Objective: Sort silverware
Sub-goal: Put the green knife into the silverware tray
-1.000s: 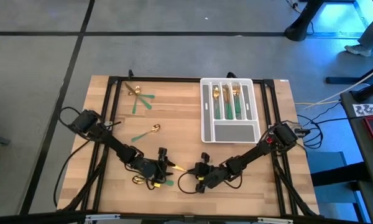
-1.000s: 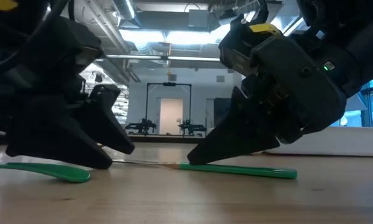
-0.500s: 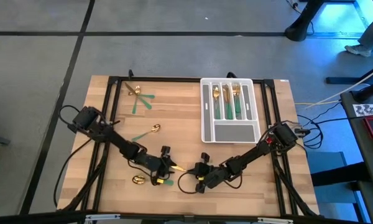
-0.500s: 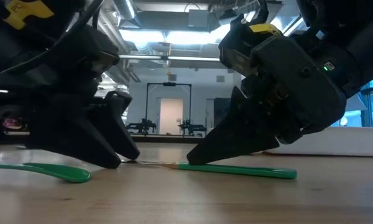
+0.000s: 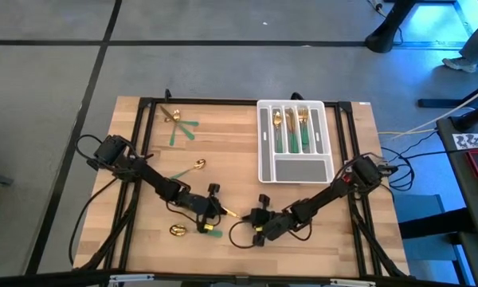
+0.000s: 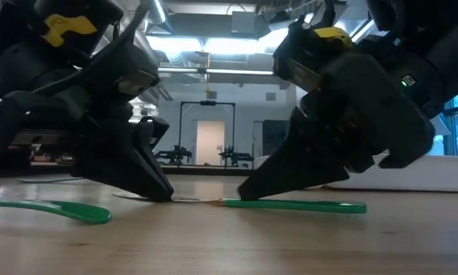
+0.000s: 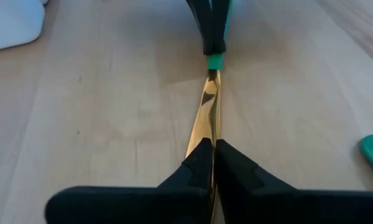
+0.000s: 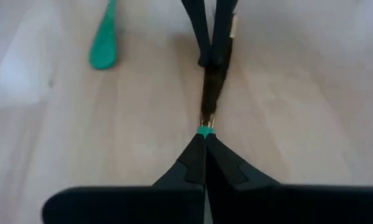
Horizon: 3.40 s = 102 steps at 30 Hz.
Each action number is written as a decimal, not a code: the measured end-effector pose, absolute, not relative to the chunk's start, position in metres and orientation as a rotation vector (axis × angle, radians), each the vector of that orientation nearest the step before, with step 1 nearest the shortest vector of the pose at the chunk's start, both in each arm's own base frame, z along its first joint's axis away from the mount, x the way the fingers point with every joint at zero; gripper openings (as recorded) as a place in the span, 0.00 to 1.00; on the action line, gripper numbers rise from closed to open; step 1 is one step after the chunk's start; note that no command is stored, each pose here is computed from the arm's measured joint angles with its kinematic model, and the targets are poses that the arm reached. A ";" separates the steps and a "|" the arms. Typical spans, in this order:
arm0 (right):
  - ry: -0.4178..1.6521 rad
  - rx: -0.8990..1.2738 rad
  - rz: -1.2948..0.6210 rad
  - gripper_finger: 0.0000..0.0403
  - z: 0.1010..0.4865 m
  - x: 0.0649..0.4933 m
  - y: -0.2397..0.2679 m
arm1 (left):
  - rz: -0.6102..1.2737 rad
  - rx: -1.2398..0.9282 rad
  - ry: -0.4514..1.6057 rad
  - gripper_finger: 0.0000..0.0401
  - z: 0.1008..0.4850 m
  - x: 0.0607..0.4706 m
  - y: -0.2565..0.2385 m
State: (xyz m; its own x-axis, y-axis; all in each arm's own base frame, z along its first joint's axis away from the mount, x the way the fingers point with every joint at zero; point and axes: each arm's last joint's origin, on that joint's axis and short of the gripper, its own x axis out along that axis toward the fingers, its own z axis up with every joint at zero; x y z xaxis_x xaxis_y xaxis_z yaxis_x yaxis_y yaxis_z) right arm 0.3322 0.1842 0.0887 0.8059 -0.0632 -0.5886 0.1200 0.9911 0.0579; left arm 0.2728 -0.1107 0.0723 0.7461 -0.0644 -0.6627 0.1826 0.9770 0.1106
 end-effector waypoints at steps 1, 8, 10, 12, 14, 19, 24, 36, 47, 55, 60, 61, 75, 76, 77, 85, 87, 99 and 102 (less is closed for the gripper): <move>0.626 0.086 -0.096 0.00 0.092 0.332 0.184 | -0.135 0.170 0.717 0.01 0.072 0.273 -0.111; 0.619 0.082 -0.084 0.19 0.112 0.329 0.183 | -0.142 0.170 0.710 0.00 0.072 0.272 -0.112; 0.632 0.099 -0.077 0.27 0.112 0.328 0.183 | -0.154 0.196 0.707 0.00 0.072 0.272 -0.114; 0.656 0.112 -0.062 0.36 0.113 0.329 0.184 | -0.147 0.241 0.699 0.00 0.072 0.270 -0.117; 0.705 0.138 -0.085 0.42 0.112 0.328 0.184 | -0.138 0.297 0.692 0.00 0.072 0.268 -0.121; 0.829 0.196 -0.134 0.48 0.109 0.324 0.183 | -0.101 0.414 0.678 0.00 0.072 0.263 -0.129; 0.875 0.240 -0.141 0.40 0.108 0.319 0.186 | -0.058 0.454 0.669 0.00 0.072 0.258 -0.135; 0.913 0.300 -0.149 0.04 0.082 0.321 0.192 | 0.040 0.500 0.611 0.00 0.076 0.249 -0.148; 0.864 0.202 -0.141 0.00 0.082 0.319 0.198 | -0.103 0.323 0.595 0.34 0.086 0.262 -0.139; 0.863 0.188 -0.135 0.00 0.082 0.319 0.198 | -0.112 0.327 0.638 0.55 0.086 0.272 -0.120; 0.842 0.134 -0.110 0.00 0.082 0.319 0.200 | -0.199 0.236 0.794 0.52 0.084 0.281 -0.101; 0.838 0.119 -0.098 0.00 0.083 0.319 0.200 | -0.217 0.232 0.804 0.50 0.083 0.282 -0.099; 0.807 0.055 -0.024 0.01 0.116 0.313 0.199 | -0.315 0.259 0.842 0.08 0.081 0.284 -0.083; 0.803 0.057 -0.024 0.01 0.118 0.313 0.199 | -0.316 0.262 0.841 0.05 0.082 0.284 -0.084; 0.795 0.062 -0.023 0.01 0.121 0.313 0.199 | -0.314 0.267 0.839 0.03 0.082 0.284 -0.086; 0.737 0.155 -0.044 0.17 0.134 0.316 0.197 | -0.280 0.284 0.825 0.00 0.082 0.278 -0.104; 0.733 0.157 -0.052 0.25 0.134 0.317 0.197 | -0.272 0.259 0.825 0.00 0.082 0.278 -0.105; 0.850 0.636 -0.174 0.48 0.127 0.321 0.186 | -0.192 0.338 0.812 0.00 0.082 0.274 -0.112; 0.884 0.604 -0.190 0.45 0.124 0.316 0.188 | -0.174 0.354 0.810 0.00 0.082 0.273 -0.115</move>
